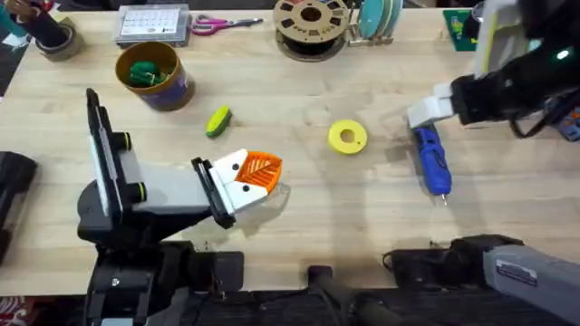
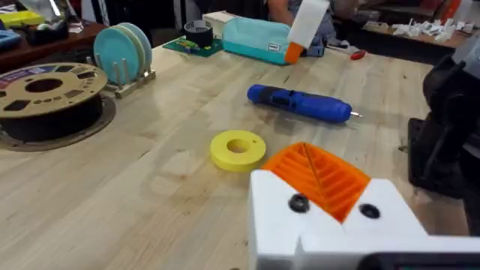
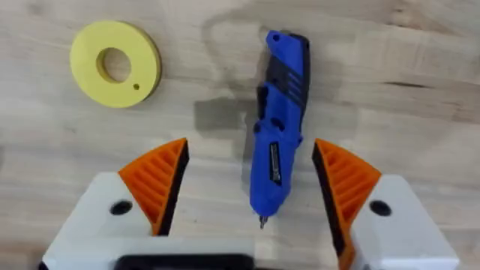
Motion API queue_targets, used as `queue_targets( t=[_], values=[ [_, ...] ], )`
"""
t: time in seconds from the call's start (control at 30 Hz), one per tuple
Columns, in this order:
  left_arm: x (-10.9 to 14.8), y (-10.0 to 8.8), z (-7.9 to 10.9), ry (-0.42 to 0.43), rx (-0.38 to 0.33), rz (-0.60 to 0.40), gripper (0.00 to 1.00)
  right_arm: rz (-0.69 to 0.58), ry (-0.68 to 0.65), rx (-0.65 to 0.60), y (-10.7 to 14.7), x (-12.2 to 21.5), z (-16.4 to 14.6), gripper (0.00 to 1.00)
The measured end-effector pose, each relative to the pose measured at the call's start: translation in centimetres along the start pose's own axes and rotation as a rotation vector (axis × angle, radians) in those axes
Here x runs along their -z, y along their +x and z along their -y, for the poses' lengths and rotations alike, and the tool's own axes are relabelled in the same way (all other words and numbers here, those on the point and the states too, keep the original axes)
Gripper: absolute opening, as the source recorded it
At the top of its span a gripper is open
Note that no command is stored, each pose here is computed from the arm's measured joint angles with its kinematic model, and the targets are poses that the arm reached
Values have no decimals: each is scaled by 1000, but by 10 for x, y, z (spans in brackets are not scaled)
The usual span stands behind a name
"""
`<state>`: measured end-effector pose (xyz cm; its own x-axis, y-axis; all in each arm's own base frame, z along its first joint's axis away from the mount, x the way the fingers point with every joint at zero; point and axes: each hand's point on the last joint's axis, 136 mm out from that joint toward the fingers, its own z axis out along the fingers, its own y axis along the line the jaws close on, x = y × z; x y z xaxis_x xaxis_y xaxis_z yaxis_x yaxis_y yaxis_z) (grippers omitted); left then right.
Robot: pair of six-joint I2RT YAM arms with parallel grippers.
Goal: Pick up the gripper from the table and insert it into the empty holder that is missing its gripper. Then pick up a screw, insert it into the mounting hole, and use the screwdriver to tighten it. Finally, clean up the table by picking up the vegetable and placing it into the bucket.
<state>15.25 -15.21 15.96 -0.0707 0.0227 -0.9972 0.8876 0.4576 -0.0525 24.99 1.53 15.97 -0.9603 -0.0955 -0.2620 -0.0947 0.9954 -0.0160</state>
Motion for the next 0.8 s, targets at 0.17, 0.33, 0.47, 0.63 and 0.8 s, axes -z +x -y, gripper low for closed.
queue_targets(
  t=[0.17, 0.33, 0.47, 0.63, 0.8],
  values=[
    [0, 0, 0, 0, 0, 0, 13, 10, 28, 0, 1, -25, 5, 997],
    [0, 0, 0, 0, 1, 0, 13, -21, 69, 4, 10, -43, 11, 998],
    [0, 0, 0, 0, 0, 0, 13, -24, 104, 18, 11, -46, 20, 997],
    [0, 0, 0, 0, 0, 0, 13, -39, 121, -7, 8, -56, 34, 997],
    [0, 0, 0, 0, 0, 0, 13, -78, 81, -20, 6, -75, 40, 997]
  ],
)
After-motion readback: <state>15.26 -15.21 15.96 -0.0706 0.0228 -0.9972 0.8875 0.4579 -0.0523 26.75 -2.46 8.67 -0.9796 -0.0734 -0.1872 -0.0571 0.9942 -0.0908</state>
